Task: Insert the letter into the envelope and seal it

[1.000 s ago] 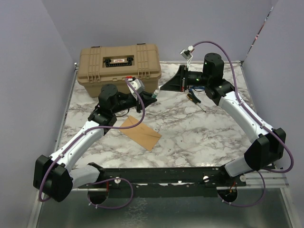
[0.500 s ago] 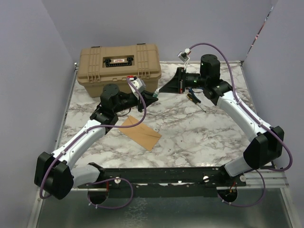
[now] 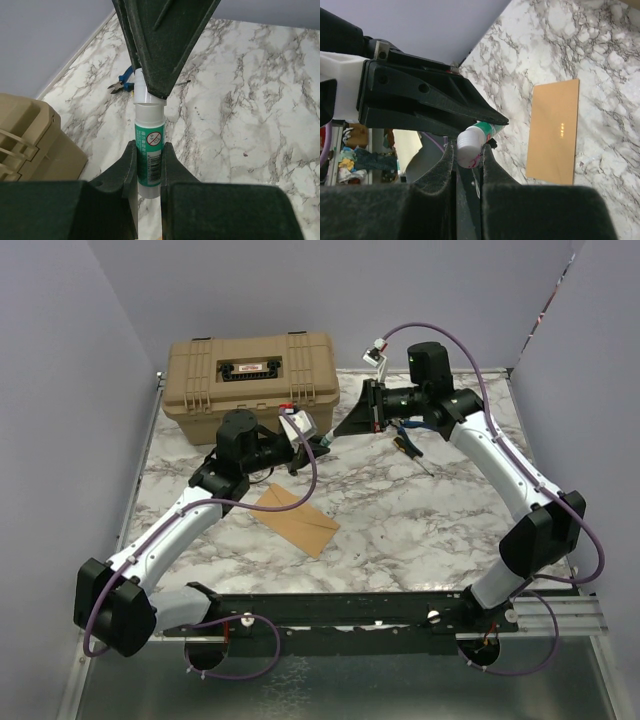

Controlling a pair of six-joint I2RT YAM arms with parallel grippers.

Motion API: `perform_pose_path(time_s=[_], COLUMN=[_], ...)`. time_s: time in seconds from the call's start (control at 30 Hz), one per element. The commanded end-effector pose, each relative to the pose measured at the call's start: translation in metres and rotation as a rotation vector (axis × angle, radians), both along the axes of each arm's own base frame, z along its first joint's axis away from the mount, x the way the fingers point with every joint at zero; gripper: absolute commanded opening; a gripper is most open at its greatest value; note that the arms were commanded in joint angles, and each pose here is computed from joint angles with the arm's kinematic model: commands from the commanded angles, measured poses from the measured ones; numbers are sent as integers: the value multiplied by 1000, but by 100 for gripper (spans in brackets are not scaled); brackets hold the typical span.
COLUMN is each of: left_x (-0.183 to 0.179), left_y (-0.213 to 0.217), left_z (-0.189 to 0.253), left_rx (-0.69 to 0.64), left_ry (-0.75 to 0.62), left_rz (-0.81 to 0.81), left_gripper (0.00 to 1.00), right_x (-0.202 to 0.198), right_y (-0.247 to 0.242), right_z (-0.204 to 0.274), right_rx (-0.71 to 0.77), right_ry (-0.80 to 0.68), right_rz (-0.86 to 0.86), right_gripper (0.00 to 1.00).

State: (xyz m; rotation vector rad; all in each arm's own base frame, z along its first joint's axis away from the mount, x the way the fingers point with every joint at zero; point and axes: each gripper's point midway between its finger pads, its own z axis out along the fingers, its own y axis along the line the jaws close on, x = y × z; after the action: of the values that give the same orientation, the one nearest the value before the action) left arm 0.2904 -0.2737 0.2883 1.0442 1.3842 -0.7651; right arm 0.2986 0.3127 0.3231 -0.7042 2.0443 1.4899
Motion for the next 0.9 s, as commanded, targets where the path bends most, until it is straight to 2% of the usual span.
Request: perform_pose_path(time_s=[0.0,0.43,0.73,0.87], left_x=[1,7,12,18], left_y=[-8,-16,-26,-28], left_z=[14,15,16,16], left_rx=[55,105,138,157], left_ry=[-115,-134,-147,-173], left_rz=[-52,-71,-94,-80], left_gripper=[0,0,0,0], right_x=[-15,-29,-25,-25], right_y=[3,18,18,16], right_z=[-14,-7,-46,-56], right_rx=[-80,-53,-284,-337], right_ry=[83,122,158,174], right_rz=[29,83,26,1], right_gripper=[0,0,0,0])
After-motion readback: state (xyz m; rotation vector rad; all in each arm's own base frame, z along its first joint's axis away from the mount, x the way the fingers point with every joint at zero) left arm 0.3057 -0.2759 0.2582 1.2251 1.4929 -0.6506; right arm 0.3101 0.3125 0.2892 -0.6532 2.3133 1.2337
